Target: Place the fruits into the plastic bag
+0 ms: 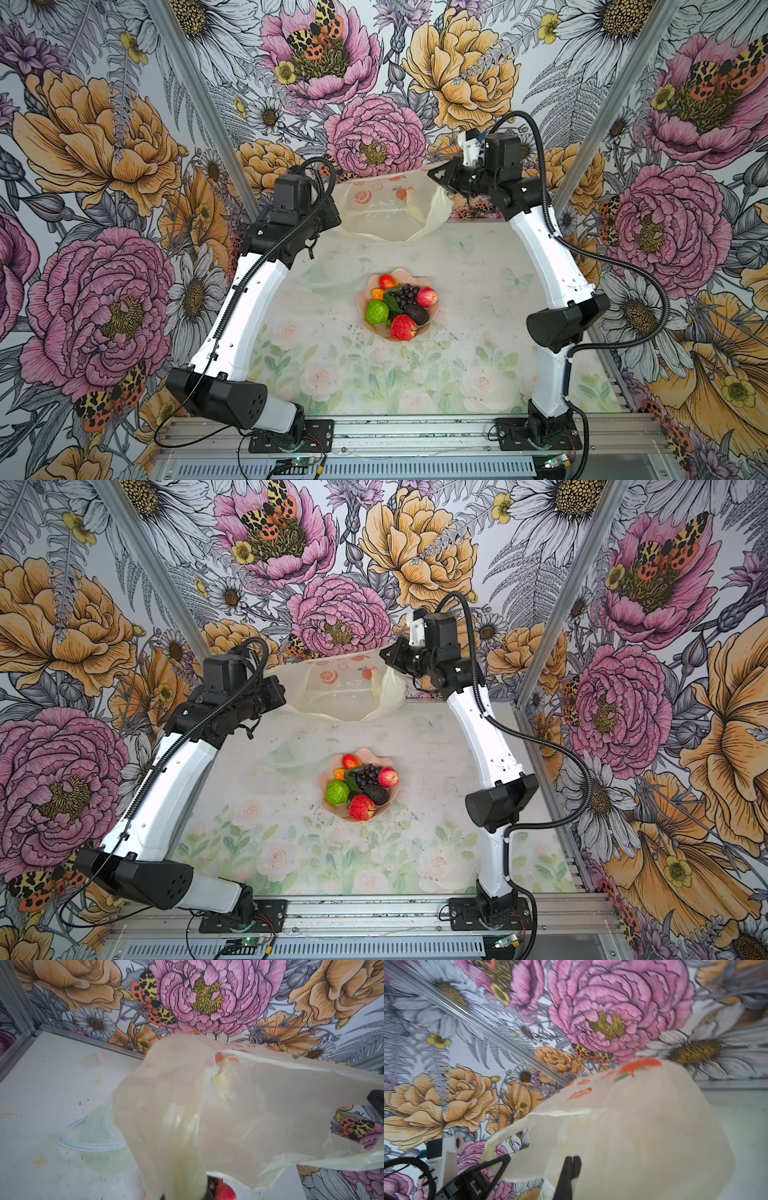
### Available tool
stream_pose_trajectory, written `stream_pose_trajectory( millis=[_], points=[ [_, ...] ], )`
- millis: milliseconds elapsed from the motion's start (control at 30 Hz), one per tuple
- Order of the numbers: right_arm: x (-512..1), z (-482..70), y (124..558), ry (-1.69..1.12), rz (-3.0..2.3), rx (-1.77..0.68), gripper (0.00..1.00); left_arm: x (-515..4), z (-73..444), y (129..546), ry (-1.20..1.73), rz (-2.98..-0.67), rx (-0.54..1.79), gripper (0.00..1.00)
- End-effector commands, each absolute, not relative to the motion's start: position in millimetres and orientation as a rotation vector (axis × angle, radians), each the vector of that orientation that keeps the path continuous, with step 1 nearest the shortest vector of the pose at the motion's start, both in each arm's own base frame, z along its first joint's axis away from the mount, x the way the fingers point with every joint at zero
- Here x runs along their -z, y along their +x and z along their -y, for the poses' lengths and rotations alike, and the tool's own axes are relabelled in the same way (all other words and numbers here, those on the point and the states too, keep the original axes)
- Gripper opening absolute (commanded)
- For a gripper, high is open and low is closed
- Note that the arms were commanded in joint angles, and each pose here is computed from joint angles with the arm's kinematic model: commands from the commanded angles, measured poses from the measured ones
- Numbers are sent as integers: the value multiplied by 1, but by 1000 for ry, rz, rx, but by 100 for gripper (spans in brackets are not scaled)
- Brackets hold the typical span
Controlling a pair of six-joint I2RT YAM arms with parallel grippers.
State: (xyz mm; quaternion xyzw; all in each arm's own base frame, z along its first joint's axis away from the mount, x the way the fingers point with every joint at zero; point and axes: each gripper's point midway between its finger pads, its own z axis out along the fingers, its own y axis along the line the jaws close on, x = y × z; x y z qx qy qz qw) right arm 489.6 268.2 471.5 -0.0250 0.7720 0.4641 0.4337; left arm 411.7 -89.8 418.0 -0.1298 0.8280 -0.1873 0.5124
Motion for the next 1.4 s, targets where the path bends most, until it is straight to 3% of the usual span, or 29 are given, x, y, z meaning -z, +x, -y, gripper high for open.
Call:
stream_pose_trajectory(
  millis=[0,100,233,300,467,533,833,1367],
  points=[
    [-592,-268,439,-175,-1550,-1322,0,-526,54,372,-358,-1694,452,0],
    [-633,-272,411,-252,-1391,-1397,0,-574,44,333,-316,-1561,400,0],
    [-594,-302,403,-394,-1514,-1315,0,-573,45,290,-245,-1493,287,0],
    [-540,-314,416,-396,-1662,-1284,0,-537,40,280,-263,-1523,240,0],
    [-339,-342,459,-258,-2174,-1274,0,-380,33,292,-404,-1816,228,0],
    [-305,-353,468,-213,-2254,-1308,0,-333,26,296,-477,-1914,247,0],
    [-258,-380,510,-177,-2297,-1356,0,-232,10,304,-709,-2070,444,0],
    [-257,-379,528,-149,-2272,-1385,0,-223,26,299,-786,-2062,622,0]
  ],
)
